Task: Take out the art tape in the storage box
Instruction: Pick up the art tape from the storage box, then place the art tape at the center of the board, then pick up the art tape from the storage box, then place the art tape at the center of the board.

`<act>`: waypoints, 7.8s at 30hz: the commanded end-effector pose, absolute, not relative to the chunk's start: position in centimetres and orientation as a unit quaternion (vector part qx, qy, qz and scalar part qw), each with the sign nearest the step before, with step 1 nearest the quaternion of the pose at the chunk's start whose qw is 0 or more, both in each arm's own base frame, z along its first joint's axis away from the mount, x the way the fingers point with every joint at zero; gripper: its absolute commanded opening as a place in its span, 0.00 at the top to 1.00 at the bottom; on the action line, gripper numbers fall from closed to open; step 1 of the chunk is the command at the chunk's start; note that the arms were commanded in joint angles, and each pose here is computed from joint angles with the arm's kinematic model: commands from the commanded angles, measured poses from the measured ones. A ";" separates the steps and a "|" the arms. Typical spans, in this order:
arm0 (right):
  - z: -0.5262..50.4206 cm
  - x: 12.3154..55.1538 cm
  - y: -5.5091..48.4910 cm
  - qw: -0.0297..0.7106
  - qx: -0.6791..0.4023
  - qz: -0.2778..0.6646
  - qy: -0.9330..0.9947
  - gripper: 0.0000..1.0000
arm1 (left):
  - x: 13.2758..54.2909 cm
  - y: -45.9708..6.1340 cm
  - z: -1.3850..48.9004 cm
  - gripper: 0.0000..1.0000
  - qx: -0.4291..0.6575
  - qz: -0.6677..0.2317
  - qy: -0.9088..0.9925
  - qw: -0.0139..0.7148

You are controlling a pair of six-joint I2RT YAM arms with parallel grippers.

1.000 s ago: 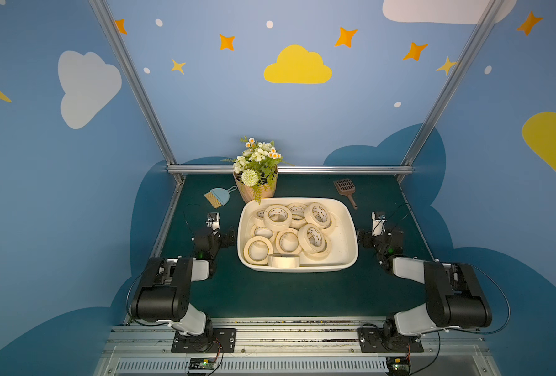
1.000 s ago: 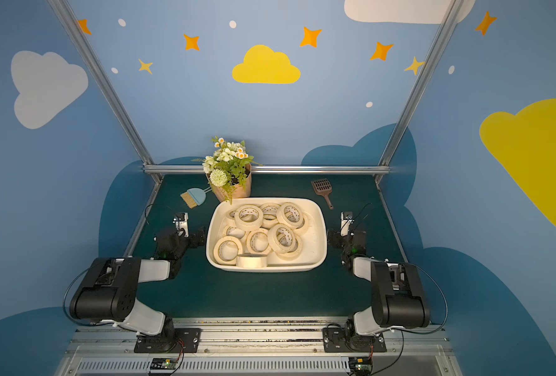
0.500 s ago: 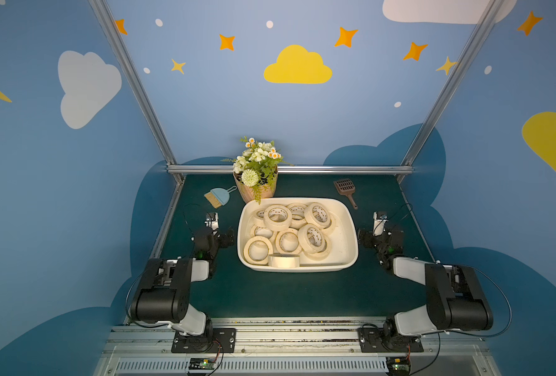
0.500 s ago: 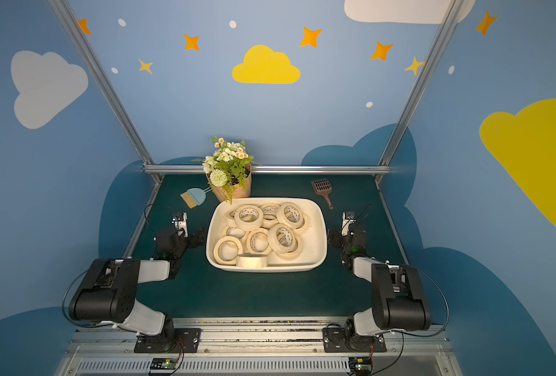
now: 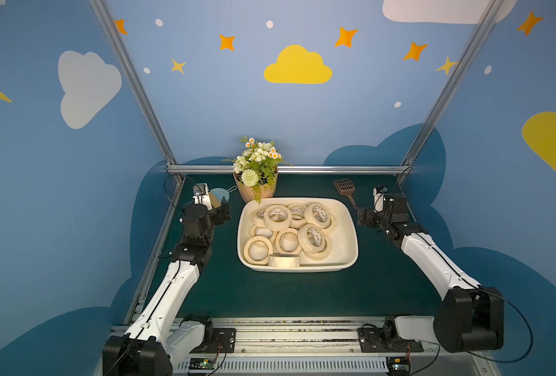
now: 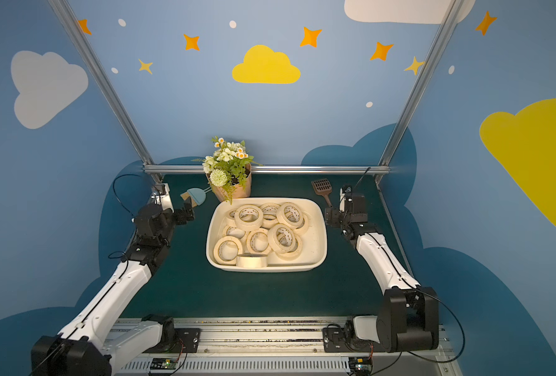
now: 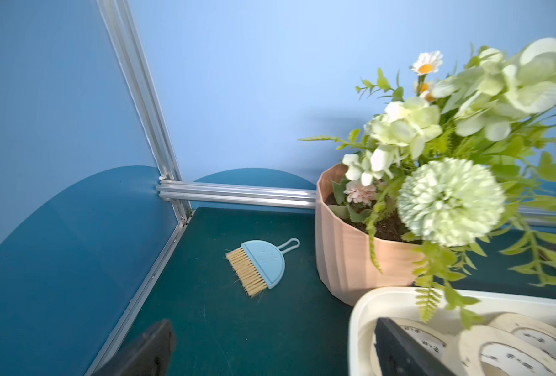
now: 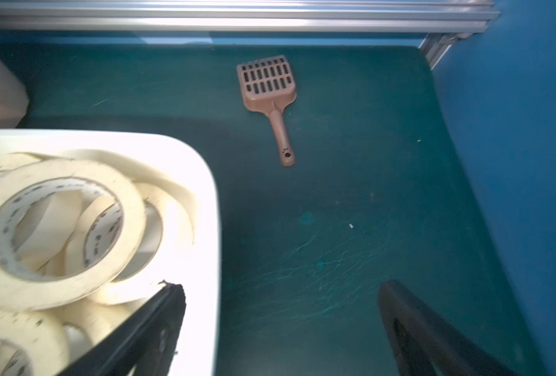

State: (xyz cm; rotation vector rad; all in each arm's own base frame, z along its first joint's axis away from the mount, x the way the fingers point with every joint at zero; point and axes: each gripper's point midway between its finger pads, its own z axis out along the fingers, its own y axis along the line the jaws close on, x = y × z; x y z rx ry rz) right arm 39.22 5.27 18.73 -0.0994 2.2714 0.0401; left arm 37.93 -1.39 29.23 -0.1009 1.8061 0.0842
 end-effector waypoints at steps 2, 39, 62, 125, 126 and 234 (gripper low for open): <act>18.7 36.1 10.3 0.336 -0.081 0.104 0.932 0.02 | 37.1 -4.7 26.8 0.01 0.003 0.041 0.865 0.501; 7.3 44.6 19.8 0.133 -0.036 0.240 0.961 0.53 | 38.5 -6.5 23.3 0.00 0.011 -0.079 0.893 0.443; 21.2 42.2 2.7 0.214 0.025 -0.022 0.976 1.00 | 38.4 -6.4 22.5 0.00 0.017 -0.075 0.899 0.430; 19.1 44.1 6.7 0.158 -0.027 0.017 0.987 0.17 | 38.3 -7.0 21.9 0.00 0.030 -0.086 0.902 0.423; 18.9 43.0 9.0 0.151 -0.054 0.031 0.987 0.18 | 38.4 -7.1 21.9 0.00 0.032 -0.088 0.902 0.422; 4.4 47.5 -10.3 -0.016 0.117 -0.021 0.993 1.00 | 38.1 -8.7 21.1 0.00 0.056 -0.105 0.907 0.403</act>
